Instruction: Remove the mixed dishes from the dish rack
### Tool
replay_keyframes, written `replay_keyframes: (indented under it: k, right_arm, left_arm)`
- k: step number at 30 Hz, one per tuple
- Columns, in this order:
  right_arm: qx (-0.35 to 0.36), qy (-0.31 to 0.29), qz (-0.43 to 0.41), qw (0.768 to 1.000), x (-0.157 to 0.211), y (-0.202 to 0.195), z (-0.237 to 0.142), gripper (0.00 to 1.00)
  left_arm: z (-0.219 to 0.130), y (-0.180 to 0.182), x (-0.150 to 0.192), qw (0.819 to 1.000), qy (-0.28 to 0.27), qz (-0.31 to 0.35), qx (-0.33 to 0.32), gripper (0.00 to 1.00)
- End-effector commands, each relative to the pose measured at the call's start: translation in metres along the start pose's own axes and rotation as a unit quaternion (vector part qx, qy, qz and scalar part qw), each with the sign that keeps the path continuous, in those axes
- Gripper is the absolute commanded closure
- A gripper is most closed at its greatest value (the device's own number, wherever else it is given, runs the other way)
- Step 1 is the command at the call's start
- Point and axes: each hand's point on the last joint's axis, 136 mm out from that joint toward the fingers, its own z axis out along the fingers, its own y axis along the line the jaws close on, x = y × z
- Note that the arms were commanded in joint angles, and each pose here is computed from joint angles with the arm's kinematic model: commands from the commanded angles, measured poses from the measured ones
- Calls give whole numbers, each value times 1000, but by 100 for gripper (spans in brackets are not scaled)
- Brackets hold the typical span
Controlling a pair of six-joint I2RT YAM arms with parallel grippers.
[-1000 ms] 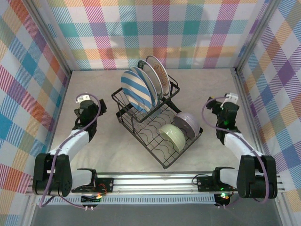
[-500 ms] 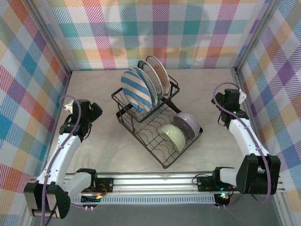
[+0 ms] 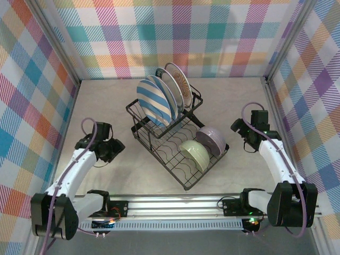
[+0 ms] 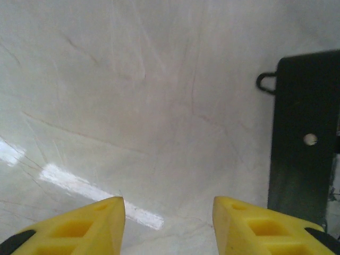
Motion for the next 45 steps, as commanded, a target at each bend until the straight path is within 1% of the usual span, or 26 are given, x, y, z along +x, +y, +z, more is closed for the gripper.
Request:
replay_keyframes:
  k: [1,5,8,11,13,17,20,22,27,29,38,45]
  right_arm:
    - [5,42,3,999,20,-7,3,11]
    - [9,58,-5,998,29,-11,9,18]
    - [21,64,-7,998,33,-17,12,22]
    - [23,67,-13,997,36,-19,18,31]
    - [23,76,-14,997,40,-20,21,38]
    - [22,92,-14,995,47,-21,28,50]
    - [19,98,-12,995,49,-20,31,53]
    - [14,103,-11,994,51,-19,33,56]
    - [6,121,-8,993,59,-16,39,59]
    - [3,127,-10,992,63,-15,40,59]
    - [-12,154,-14,988,77,-7,49,62]
    - [-21,168,-20,985,90,5,51,62]
  left_arm:
    - [10,-20,8,999,27,-14,41,59]
    - [28,-29,9,998,46,-23,44,67]
    - [42,-35,10,997,55,-30,46,71]
    - [51,-44,8,997,57,-32,52,74]
    - [56,-52,6,996,57,-32,57,77]
    - [64,-62,4,996,60,-29,59,77]
    - [72,-66,4,995,68,-35,60,77]
    - [77,-69,4,995,70,-39,64,77]
    - [82,-76,4,994,74,-38,64,77]
    - [85,-87,-2,994,66,-38,83,77]
    - [96,-112,-16,993,65,-37,97,77]
    - [107,-140,-33,992,64,-28,107,77]
